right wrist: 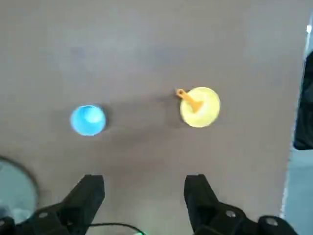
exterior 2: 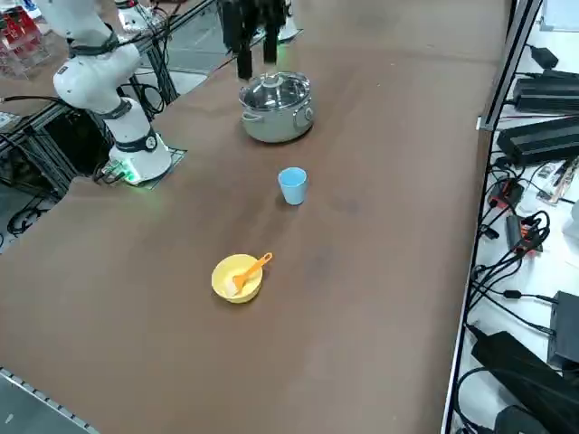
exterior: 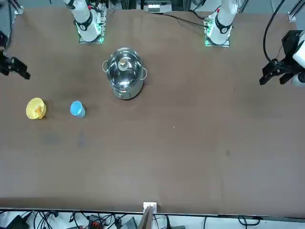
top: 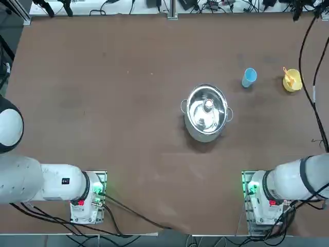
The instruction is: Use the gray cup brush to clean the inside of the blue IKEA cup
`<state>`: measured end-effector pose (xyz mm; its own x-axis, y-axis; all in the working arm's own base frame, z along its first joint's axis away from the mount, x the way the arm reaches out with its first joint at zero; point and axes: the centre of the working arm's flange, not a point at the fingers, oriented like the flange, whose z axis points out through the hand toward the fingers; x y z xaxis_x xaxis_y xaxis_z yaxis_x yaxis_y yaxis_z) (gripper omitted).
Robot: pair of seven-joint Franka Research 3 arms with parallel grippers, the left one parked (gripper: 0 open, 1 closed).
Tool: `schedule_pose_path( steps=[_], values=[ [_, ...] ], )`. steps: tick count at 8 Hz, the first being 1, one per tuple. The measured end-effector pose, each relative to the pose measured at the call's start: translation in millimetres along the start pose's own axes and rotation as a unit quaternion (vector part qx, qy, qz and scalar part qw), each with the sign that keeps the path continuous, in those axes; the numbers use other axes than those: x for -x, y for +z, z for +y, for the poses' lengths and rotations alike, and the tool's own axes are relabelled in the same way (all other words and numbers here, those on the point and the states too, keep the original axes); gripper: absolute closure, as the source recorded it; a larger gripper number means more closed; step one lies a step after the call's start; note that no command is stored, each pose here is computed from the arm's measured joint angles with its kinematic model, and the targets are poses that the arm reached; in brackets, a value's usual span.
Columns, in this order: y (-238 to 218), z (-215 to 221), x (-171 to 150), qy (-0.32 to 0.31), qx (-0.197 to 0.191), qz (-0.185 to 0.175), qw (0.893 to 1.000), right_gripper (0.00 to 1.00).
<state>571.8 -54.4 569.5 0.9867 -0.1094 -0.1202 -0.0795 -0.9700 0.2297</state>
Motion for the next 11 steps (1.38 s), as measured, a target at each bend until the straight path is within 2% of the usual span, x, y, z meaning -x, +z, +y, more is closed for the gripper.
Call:
schedule_pose_path(
  steps=[2,4,6,7,9,11],
  values=[
    [74,-14,-40,0.001,0.026,-0.022,0.999,0.00],
    [143,-23,-63,0.049,0.060,-0.018,0.997,0.00],
    [205,-39,-78,0.098,0.100,-0.018,0.990,0.04],
    [228,-45,-83,0.108,0.110,-0.023,0.988,0.05],
    [264,-48,-89,0.116,0.138,-0.033,0.983,0.15],
    [300,-49,-95,0.131,0.203,-0.020,0.970,0.19]
  ],
)
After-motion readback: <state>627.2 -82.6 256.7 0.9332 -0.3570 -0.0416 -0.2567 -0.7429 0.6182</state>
